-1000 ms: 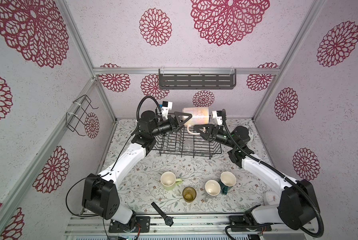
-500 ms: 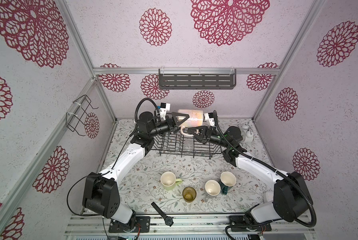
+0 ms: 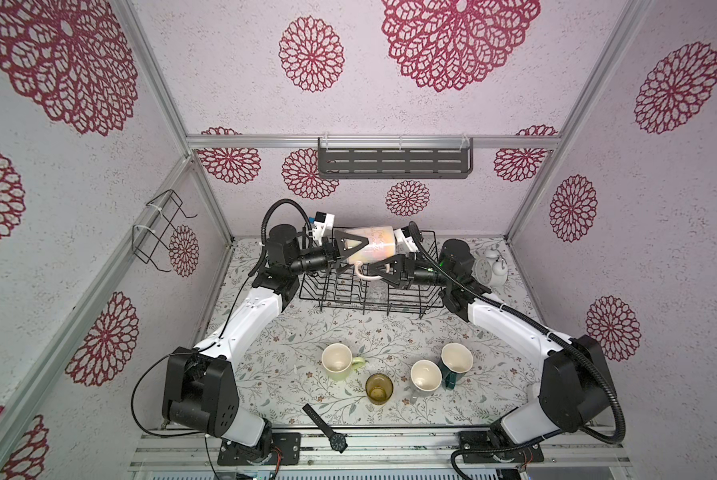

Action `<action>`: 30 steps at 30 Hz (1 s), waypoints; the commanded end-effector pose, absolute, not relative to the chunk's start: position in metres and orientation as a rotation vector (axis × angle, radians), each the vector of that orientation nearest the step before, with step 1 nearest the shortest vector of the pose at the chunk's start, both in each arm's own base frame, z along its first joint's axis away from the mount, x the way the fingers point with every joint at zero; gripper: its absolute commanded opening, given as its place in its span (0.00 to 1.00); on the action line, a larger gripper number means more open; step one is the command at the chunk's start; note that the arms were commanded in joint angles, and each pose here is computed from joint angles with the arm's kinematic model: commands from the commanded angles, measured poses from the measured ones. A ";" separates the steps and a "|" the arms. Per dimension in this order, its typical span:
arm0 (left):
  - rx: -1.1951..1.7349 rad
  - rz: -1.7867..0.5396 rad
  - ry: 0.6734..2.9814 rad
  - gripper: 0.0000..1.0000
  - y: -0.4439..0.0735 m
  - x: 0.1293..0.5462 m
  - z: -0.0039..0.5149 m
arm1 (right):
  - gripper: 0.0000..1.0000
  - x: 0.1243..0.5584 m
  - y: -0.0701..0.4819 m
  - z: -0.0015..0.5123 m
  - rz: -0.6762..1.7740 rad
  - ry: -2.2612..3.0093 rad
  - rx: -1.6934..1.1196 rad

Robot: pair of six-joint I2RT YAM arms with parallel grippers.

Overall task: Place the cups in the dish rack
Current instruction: 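Close the left gripper on the pink mug's base beside the right gripper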

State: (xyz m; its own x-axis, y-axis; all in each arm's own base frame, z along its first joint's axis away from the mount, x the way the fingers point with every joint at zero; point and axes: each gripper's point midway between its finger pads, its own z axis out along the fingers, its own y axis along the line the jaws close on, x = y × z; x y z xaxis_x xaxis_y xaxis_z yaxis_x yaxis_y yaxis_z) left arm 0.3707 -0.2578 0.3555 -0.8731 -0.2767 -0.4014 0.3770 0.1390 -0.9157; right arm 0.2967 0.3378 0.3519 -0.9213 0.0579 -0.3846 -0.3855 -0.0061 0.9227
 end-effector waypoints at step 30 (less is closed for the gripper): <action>-0.020 -1.720 1.987 0.92 -0.263 0.408 0.324 | 0.00 0.286 0.348 0.338 1.951 1.970 -0.629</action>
State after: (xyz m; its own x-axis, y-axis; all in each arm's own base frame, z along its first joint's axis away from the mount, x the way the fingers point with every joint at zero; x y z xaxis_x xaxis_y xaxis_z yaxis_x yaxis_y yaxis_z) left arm 0.3877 -0.2595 0.3184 -0.9081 -0.2551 -0.3321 0.2966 0.1678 -0.9401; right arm 0.3133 0.3405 0.3101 -0.9370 -0.0004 -0.3492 -0.3476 0.0965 0.9326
